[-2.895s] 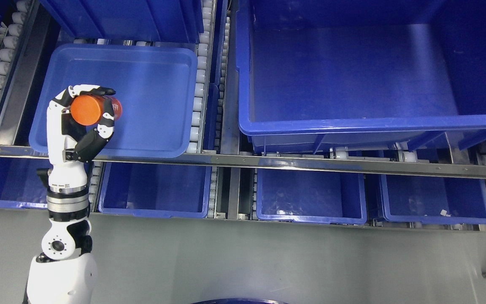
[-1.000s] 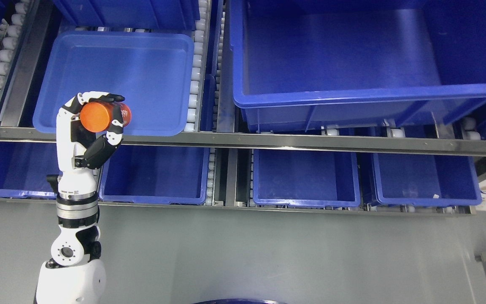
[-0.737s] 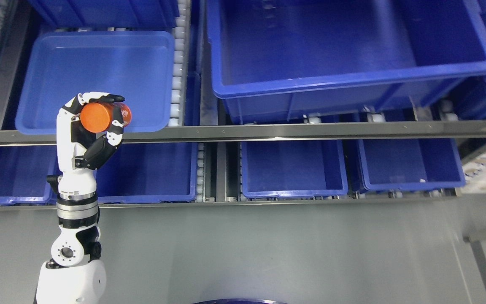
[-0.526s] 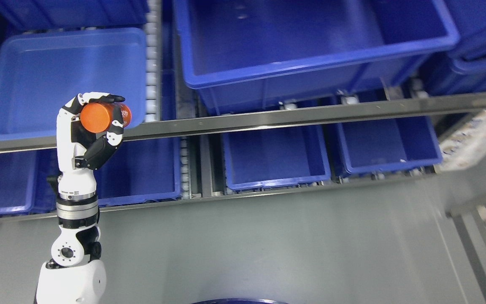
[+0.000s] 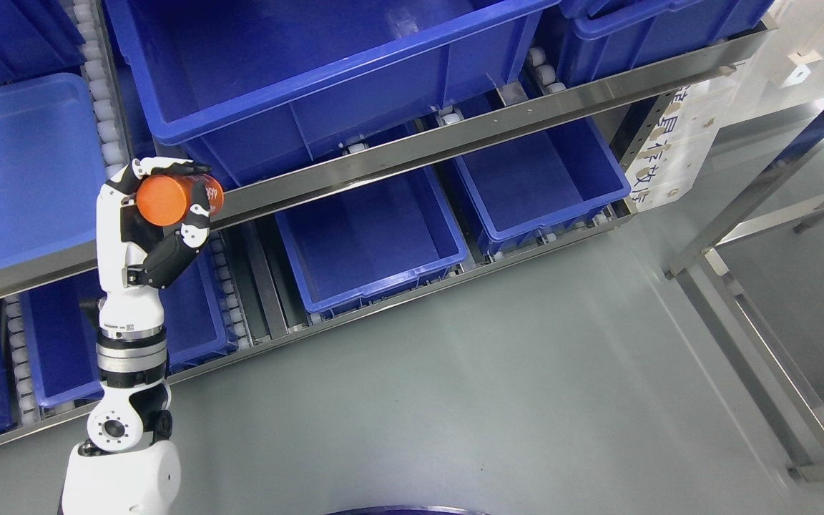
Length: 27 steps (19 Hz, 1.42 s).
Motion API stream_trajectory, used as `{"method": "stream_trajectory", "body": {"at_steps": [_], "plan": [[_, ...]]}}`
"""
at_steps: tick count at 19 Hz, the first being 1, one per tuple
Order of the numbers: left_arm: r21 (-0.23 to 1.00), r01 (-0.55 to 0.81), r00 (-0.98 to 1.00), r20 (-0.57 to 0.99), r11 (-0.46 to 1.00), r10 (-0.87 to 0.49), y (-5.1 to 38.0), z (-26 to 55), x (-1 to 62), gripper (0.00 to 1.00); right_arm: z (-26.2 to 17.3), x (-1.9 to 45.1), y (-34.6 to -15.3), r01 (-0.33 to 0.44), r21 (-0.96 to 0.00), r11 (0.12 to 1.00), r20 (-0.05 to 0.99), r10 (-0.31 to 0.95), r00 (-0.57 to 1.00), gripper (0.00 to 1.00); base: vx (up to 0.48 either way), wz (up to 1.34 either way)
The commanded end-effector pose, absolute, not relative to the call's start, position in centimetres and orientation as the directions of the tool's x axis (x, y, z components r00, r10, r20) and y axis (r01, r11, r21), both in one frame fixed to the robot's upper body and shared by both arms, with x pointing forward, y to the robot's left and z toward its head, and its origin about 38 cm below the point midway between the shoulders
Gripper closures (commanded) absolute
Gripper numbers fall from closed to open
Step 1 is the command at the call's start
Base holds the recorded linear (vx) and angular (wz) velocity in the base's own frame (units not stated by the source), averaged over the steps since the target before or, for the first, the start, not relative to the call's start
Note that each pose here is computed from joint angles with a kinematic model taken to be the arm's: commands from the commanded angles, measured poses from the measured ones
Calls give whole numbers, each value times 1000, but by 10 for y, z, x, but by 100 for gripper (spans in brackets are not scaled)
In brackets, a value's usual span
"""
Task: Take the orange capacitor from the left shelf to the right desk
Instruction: 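Hold the cylinder in the left hand while turning toward the steel table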
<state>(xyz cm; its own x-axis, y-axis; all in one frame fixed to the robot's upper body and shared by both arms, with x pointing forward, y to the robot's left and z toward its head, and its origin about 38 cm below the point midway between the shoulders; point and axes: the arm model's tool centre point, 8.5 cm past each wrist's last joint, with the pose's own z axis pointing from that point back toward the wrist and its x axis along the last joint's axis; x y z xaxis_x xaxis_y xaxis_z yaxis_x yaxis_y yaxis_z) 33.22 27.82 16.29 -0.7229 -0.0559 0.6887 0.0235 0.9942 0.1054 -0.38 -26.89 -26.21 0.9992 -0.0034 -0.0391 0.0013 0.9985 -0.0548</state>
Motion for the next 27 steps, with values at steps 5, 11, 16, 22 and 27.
{"method": "stream_trajectory", "body": {"at_steps": [5, 11, 16, 22, 27], "plan": [[127, 89, -739, 674, 988, -20, 260, 171, 340, 97, -262, -1, -280, 11, -73, 997, -16, -12, 1000, 0, 51, -146], [128, 150, -733, 680, 980, 24, 239, 167, 340, 97, -262, -1, -280, 11, -73, 997, -16, -12, 1000, 0, 49, -553], [126, 184, -727, 685, 975, 49, 228, 166, 340, 97, -262, -1, -280, 11, -73, 997, -16, -12, 1000, 0, 118, -833], [122, 284, -703, 701, 951, 120, 193, 163, 341, 97, -262, -1, -280, 11, -73, 997, -16, -12, 1000, 0, 170, -824], [124, 319, -686, 714, 940, 139, 182, 168, 348, 96, -262, -1, -280, 11, -73, 997, -16, -12, 1000, 0, 208, -616]]}}
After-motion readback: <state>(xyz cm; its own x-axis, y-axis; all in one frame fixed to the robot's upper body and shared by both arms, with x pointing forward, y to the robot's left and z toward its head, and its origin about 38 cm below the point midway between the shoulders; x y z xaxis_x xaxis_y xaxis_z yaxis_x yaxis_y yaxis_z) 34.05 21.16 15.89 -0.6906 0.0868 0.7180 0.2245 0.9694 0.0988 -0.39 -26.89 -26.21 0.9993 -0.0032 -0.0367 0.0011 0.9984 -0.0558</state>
